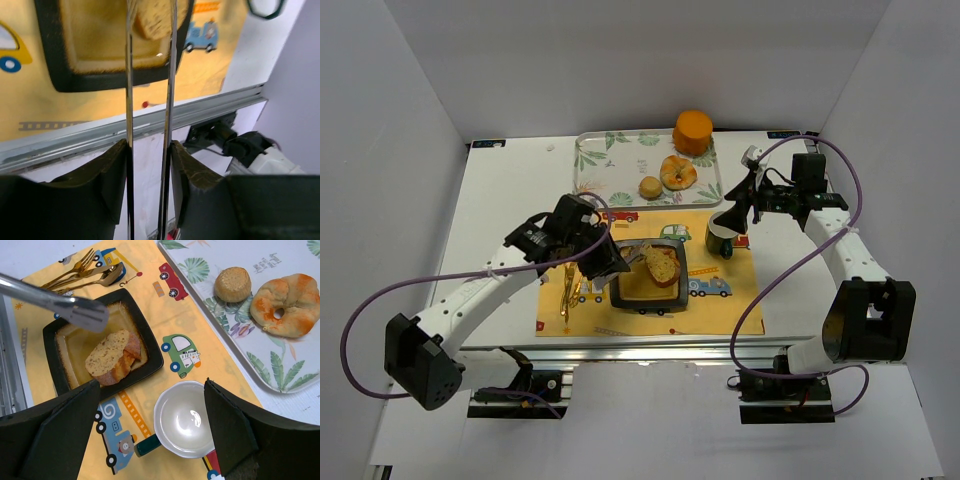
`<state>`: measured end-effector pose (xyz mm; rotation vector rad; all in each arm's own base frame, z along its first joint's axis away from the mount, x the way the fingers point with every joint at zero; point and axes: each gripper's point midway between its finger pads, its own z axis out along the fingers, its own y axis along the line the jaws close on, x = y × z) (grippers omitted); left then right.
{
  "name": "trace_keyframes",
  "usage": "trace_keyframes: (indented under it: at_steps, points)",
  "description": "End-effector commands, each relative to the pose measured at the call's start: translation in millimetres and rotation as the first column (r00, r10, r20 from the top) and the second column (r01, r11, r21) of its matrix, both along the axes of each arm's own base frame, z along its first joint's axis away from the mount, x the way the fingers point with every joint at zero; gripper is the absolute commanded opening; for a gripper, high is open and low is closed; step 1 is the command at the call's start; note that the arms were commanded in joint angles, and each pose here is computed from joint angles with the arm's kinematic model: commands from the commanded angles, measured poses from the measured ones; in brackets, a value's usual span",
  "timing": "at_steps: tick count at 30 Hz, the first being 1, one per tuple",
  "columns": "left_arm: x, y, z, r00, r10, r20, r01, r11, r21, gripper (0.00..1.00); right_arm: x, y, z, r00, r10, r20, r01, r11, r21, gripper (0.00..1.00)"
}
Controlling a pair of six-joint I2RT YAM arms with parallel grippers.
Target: Place the bread
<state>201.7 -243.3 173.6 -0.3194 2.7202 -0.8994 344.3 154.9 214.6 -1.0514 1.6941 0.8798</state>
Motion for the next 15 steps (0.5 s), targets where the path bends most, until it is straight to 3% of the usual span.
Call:
trace_keyframes:
  at_steps: [1, 3, 5, 8, 9, 11, 12, 15]
  points:
    - [22, 0, 36, 0.993, 0.038, 0.109, -0.036, 0.999, -0.018, 0.46, -6, 1, 14, 0.999, 0.02, 0.034, -0.021, 1.0, 0.02, 0.88]
    - [33, 1, 48, 0.989, 0.055, 0.139, -0.053, 0.998, -0.021, 0.43, -6, 1, 14, 0.999, 0.02, 0.033, -0.021, 1.0, 0.021, 0.88]
    - [51, 15, 53, 0.98, 0.093, 0.176, -0.095, 0.995, 0.005, 0.32, -6, 2, 14, 0.999, 0.025, 0.035, -0.025, 0.999, 0.022, 0.88]
    - [85, 74, 39, 0.956, 0.169, 0.24, -0.211, 0.963, 0.165, 0.18, -4, 1, 14, 0.999, 0.022, 0.042, -0.023, 1.0, 0.014, 0.88]
    - [102, 109, 36, 0.936, 0.225, 0.27, -0.288, 0.932, 0.221, 0.17, -3, 1, 13, 0.999, 0.02, 0.042, -0.021, 1.0, 0.011, 0.88]
    - [128, 153, 33, 0.902, 0.18, 0.392, -0.329, 0.875, 0.355, 0.14, -2, 1, 13, 0.999, 0.022, 0.045, -0.022, 1.0, 0.012, 0.88]
    - [135, 189, 22, 0.892, 0.15, 0.426, -0.358, 0.812, 0.462, 0.14, -3, 1, 12, 0.999, 0.023, 0.037, -0.023, 1.0, 0.013, 0.88]
    - [162, 229, 10, 0.859, 0.006, 0.512, -0.357, 0.724, 0.591, 0.12, -3, 0, 14, 0.998, 0.027, 0.054, -0.027, 1.0, 0.006, 0.88]
